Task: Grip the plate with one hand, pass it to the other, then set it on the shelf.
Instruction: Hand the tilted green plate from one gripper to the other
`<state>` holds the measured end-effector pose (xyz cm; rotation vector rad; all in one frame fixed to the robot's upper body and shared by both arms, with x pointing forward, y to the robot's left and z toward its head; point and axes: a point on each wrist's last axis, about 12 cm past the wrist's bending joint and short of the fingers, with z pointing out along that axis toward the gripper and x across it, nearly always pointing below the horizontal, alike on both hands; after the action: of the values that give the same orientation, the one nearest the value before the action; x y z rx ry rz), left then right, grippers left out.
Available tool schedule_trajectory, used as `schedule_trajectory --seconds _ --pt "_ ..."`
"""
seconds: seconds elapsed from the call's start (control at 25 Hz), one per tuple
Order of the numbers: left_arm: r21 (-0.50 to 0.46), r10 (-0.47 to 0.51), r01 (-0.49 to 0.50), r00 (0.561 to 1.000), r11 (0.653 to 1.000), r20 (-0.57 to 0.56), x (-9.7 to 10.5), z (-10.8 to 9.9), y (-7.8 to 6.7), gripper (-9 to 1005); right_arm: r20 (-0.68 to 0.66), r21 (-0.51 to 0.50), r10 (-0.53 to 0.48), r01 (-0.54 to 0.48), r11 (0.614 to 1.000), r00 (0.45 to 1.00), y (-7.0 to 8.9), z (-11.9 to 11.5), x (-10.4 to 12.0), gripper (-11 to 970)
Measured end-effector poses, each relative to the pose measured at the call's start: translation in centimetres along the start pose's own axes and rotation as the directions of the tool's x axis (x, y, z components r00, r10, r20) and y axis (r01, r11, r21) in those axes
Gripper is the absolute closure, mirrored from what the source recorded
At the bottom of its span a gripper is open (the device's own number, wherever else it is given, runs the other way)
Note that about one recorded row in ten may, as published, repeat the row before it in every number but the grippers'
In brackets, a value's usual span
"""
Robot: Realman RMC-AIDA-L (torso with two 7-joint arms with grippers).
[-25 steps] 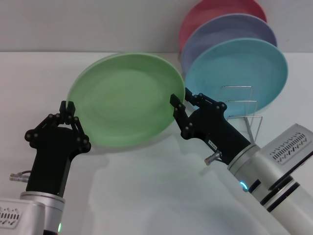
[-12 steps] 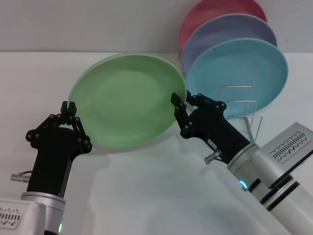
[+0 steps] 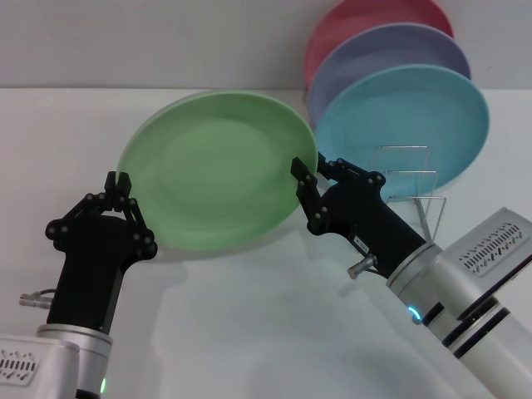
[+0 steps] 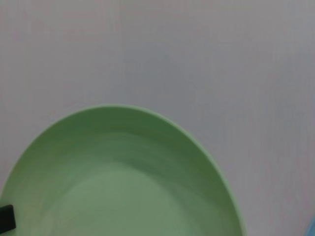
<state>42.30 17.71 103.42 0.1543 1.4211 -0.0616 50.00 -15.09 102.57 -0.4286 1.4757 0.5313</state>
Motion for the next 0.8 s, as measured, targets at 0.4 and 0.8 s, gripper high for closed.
schedule_trajectory --seconds 0.4,0.8 --pt "-0.002 -0.004 0.004 1.000 1.000 -0.007 0.14 0.02 0.12 961 -0.010 0.001 -0.002 0.002 1.000 1.000 -0.05 -0.01 0.12 754" --pt "0.002 -0.009 0.009 1.000 1.000 -0.012 0.32 0.05 0.26 960 -0.014 0.005 -0.006 0.006 1.000 1.000 -0.20 -0.13 0.21 755"
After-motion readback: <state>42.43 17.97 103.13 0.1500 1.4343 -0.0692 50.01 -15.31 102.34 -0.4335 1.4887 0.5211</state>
